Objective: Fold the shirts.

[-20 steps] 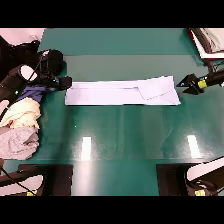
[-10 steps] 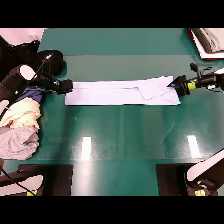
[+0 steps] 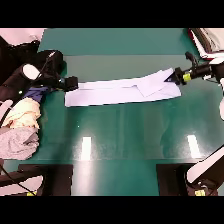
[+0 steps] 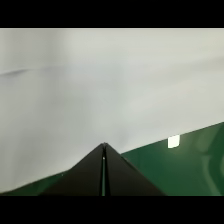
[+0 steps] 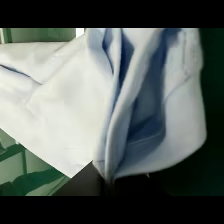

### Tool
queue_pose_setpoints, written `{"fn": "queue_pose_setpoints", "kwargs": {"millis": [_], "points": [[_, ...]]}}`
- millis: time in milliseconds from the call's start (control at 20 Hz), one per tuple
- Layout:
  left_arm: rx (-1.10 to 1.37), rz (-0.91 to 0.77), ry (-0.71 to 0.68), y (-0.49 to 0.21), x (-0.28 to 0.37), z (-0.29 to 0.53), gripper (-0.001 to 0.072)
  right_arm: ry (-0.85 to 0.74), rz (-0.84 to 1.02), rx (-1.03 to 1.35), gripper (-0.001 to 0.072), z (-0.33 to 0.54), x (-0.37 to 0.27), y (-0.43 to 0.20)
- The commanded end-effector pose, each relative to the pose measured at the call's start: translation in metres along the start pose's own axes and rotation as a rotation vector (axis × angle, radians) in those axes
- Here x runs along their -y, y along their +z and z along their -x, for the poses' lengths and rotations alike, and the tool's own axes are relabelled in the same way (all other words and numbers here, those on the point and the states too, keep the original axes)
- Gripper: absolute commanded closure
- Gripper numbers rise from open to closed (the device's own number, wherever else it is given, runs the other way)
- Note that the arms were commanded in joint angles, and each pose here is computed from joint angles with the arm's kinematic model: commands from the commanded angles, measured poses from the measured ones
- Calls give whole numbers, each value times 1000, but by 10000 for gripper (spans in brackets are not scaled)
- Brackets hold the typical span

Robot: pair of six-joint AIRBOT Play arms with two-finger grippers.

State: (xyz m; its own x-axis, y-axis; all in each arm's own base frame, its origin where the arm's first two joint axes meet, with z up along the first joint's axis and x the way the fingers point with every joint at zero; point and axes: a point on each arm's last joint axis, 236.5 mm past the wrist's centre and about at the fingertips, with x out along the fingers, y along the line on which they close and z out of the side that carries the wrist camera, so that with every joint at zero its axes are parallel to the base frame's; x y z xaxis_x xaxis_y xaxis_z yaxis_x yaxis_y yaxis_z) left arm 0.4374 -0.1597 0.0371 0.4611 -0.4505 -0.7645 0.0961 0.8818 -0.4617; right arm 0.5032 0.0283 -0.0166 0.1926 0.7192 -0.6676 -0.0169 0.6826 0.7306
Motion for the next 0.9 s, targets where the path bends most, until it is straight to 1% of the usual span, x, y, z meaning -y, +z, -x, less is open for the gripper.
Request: {"fn": "queue_pose_setpoints", "kwargs": {"millis": [0,150,300,450,600,700,850], "points": [[49,-62,-74,16,50,-18,687,25,69,79,697,24,-69,23],[-12,-134,-119,14,91,-59,686,123,218,142,697,39,-161,32],[-85,-177,-144,3,117,-111,687,149,306,145,697,32,-220,17],[-112,-190,-167,-1,134,-156,686,174,354,82,697,7,-255,-12],[-129,-138,-167,-1,132,-184,686,203,438,55,697,-12,-296,-31],[-129,-120,-160,-3,127,-194,686,224,478,48,697,-23,-318,-41],[-117,-116,-157,-2,125,-198,685,238,504,19,697,-44,-336,-57]]}}
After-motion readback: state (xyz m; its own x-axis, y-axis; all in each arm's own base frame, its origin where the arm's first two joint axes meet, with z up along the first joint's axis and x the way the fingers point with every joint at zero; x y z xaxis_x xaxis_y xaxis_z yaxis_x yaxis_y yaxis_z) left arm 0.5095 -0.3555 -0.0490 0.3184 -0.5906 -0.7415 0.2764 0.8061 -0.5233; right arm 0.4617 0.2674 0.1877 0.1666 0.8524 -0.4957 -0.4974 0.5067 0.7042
